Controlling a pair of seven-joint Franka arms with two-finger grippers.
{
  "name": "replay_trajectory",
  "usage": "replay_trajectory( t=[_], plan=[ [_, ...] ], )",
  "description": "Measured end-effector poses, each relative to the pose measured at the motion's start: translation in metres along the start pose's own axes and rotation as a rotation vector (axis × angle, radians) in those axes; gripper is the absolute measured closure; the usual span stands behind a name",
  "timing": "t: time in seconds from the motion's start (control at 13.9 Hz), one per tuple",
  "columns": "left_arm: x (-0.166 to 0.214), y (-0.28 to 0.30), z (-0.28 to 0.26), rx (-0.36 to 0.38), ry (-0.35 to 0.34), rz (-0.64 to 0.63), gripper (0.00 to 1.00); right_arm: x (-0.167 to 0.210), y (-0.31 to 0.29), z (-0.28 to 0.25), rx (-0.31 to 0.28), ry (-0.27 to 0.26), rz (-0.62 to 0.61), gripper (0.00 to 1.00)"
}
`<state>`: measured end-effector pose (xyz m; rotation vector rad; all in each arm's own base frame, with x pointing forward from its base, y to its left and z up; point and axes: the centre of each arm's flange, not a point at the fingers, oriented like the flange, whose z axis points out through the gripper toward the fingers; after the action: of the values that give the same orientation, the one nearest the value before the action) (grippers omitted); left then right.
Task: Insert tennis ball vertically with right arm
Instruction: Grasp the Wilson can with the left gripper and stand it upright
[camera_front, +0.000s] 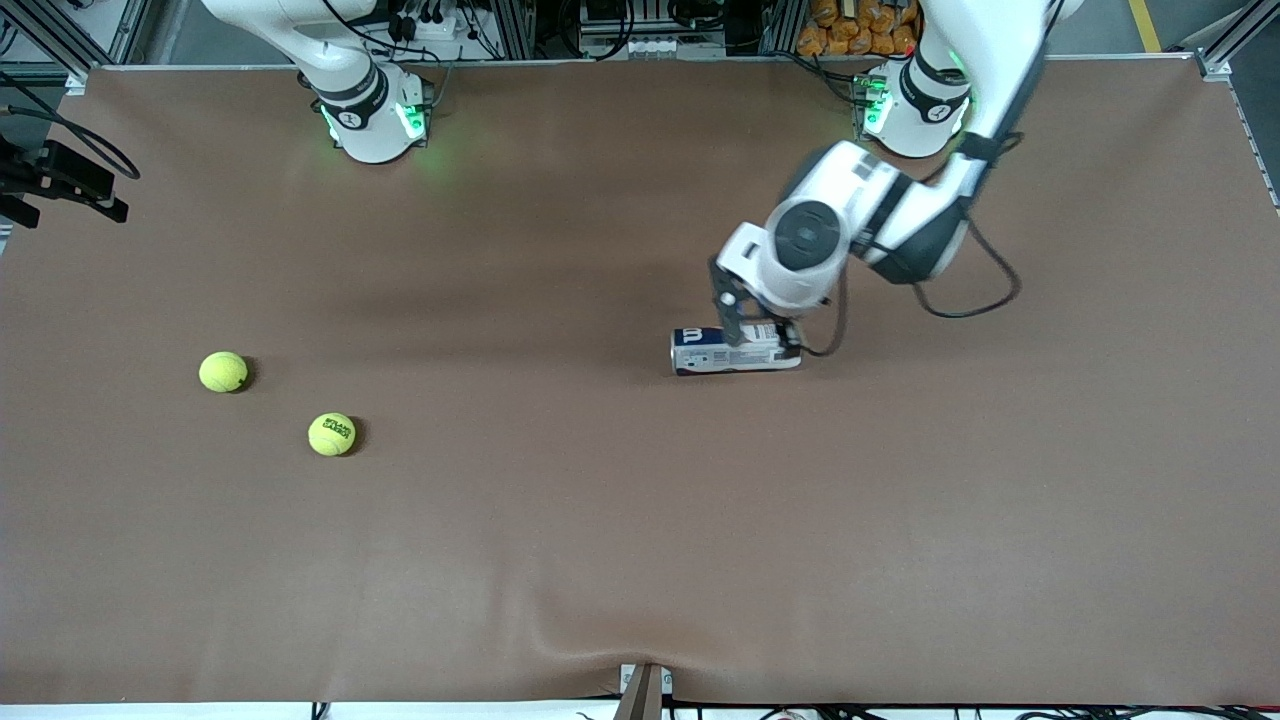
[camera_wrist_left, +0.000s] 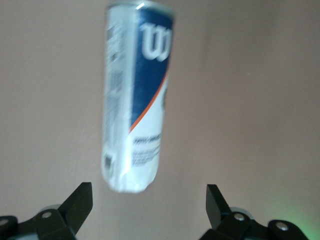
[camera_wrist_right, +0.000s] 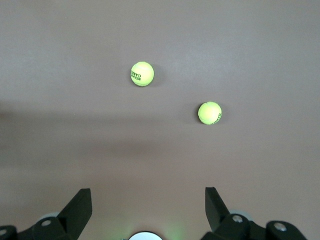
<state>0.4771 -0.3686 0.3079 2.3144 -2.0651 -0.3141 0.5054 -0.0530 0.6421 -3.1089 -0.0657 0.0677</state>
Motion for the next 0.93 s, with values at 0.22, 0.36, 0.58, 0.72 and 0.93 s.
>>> replay_trajectory(
  t=[0.22, 0.36, 0.58, 0.72, 0.93],
  plan=[
    [0.002, 0.000, 0.017, 0.012, 0.007, 0.010, 0.00, 0.007, 0.000, 0.007, -0.005, 0.008, 0.000, 0.00],
    [-0.006, -0.007, 0.033, 0.031, 0.039, -0.002, 0.00, 0.011, -0.002, 0.005, -0.009, 0.033, -0.006, 0.00],
    [-0.007, -0.021, 0.059, 0.044, 0.082, -0.019, 0.00, 0.018, -0.011, 0.010, -0.014, 0.044, -0.021, 0.00],
    [-0.003, -0.022, 0.070, 0.051, 0.087, -0.010, 0.00, 0.022, -0.009, 0.015, -0.015, 0.036, -0.018, 0.00],
    [0.001, -0.021, 0.071, 0.093, 0.064, 0.038, 0.00, 0.022, -0.008, 0.015, -0.016, 0.036, -0.016, 0.00]
  ],
)
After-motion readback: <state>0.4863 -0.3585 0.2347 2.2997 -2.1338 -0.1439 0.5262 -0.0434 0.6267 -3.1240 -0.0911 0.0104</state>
